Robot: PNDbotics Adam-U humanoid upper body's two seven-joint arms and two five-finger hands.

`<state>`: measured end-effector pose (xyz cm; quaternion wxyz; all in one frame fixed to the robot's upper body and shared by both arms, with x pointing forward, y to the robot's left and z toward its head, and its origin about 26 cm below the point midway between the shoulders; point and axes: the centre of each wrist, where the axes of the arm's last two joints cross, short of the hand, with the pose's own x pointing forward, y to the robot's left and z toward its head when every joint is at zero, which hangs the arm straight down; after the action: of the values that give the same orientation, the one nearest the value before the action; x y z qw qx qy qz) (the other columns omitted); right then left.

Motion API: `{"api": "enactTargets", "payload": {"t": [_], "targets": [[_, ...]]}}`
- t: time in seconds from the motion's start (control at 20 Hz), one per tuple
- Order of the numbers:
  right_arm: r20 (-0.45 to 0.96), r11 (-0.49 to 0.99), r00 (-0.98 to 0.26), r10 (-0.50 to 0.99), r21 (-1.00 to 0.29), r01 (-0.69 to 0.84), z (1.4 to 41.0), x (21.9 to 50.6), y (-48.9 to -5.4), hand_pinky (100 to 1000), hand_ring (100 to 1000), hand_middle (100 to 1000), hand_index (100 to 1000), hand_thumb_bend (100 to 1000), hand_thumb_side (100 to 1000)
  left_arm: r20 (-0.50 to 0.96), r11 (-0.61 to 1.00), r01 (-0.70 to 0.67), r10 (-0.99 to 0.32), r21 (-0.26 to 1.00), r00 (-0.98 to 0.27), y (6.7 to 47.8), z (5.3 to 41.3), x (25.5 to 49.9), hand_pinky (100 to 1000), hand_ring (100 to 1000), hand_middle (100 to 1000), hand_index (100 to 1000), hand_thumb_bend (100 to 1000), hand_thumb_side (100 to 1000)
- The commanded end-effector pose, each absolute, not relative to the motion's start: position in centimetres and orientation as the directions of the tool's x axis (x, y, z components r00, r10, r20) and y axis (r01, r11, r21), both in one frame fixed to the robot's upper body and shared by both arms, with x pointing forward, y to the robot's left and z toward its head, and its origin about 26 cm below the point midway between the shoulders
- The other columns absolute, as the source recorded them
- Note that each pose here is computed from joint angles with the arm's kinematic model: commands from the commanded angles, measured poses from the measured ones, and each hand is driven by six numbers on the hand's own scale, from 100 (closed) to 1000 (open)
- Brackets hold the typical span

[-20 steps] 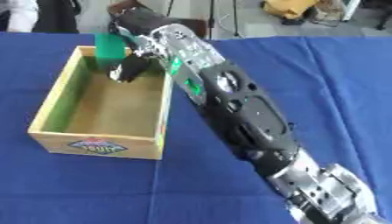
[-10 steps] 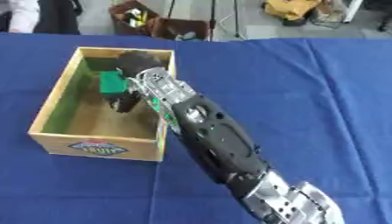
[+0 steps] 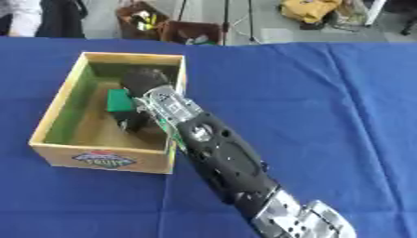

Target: Pick up objects on the table and place them in the box.

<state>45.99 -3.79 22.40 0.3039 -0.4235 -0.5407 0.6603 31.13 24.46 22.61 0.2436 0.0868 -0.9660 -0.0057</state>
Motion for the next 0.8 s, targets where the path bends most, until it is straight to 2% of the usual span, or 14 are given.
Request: {"api": "enactTargets", "payload": {"t": [0.05, 0.15, 0.25, 0.4, 0.5, 0.8], "targets": [[-0.269, -0.255, -0.450, 0.852, -0.963, 0.092, 23.7, 45.7, -3.3, 817, 909, 825, 897, 209, 771, 0.443, 0.986, -0.161, -0.168, 0.055, -0.880, 24.4, 23.4, 30.9, 546, 711, 873, 825, 100, 960], [-0.279, -0.256, -0.435, 0.856, -0.960, 0.112, 24.1, 45.6, -3.3, 834, 932, 846, 926, 352, 838, 0.444, 0.986, -0.160, -0.168, 0.056, -0.880, 24.4, 23.3, 30.9, 545, 711, 874, 825, 100, 961], [-0.283, -0.248, -0.419, 0.863, -0.959, 0.138, 24.6, 45.5, -3.4, 840, 938, 857, 937, 453, 874, 0.446, 0.985, -0.160, -0.168, 0.055, -0.879, 24.4, 23.3, 30.9, 545, 711, 874, 825, 100, 962], [-0.282, -0.228, -0.393, 0.875, -0.957, 0.179, 25.3, 45.5, -3.7, 841, 938, 855, 940, 537, 900, 0.447, 0.985, -0.161, -0.168, 0.055, -0.878, 24.4, 23.3, 30.9, 545, 712, 875, 826, 100, 962], [-0.270, -0.209, -0.387, 0.882, -0.959, 0.192, 25.6, 45.5, -3.9, 843, 938, 854, 944, 570, 913, 0.447, 0.985, -0.161, -0.169, 0.054, -0.878, 24.4, 23.3, 30.9, 545, 712, 875, 826, 100, 962], [-0.182, -0.079, -0.416, 0.891, -0.964, 0.253, 28.4, 44.7, -4.5, 844, 917, 815, 927, 557, 951, 0.453, 0.984, -0.166, -0.174, 0.058, -0.874, 24.4, 23.2, 30.8, 544, 712, 876, 825, 100, 963]]}}
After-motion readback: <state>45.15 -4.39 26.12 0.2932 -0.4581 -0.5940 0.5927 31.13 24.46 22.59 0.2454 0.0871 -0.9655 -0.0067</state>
